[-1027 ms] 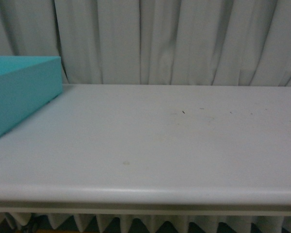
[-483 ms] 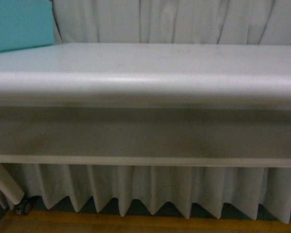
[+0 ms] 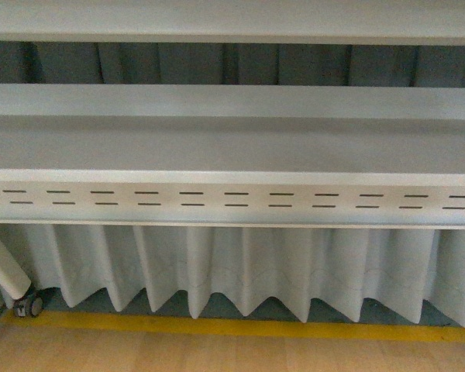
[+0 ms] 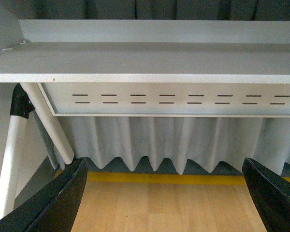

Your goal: Wind up and store yellow beetle toy

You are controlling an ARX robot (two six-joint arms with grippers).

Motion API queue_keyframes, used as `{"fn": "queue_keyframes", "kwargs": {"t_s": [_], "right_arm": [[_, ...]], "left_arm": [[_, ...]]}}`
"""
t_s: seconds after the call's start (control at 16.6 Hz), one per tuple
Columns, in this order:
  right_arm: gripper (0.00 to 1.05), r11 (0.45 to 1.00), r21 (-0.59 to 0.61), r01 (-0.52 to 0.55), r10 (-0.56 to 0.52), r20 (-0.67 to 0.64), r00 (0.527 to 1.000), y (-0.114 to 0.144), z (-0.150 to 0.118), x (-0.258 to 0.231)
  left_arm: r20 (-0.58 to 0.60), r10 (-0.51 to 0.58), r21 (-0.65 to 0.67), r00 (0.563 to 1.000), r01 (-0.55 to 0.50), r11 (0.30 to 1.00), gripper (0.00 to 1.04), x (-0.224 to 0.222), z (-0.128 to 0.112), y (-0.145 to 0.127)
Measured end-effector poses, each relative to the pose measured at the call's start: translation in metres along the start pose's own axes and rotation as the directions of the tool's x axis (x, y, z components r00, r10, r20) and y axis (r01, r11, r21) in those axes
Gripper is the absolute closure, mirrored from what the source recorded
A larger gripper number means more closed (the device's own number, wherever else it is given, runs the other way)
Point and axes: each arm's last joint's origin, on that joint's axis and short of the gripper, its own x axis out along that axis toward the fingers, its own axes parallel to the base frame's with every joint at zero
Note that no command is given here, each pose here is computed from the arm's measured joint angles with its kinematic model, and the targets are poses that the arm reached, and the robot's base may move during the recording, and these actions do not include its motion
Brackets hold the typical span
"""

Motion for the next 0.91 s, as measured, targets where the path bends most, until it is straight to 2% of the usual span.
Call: {"fn": "queue_keyframes", "kwargs": {"t_s": [0.91], "right_arm": [[0.07,1.000,0.000,0.000,0.000,0.002,1.000,0.0000,0.0002,0.0000]], "left_arm": [[0.002,0.000,0.000,1.000,0.000,1.000,0.07,0.0000,0.0002,0.0000]]}}
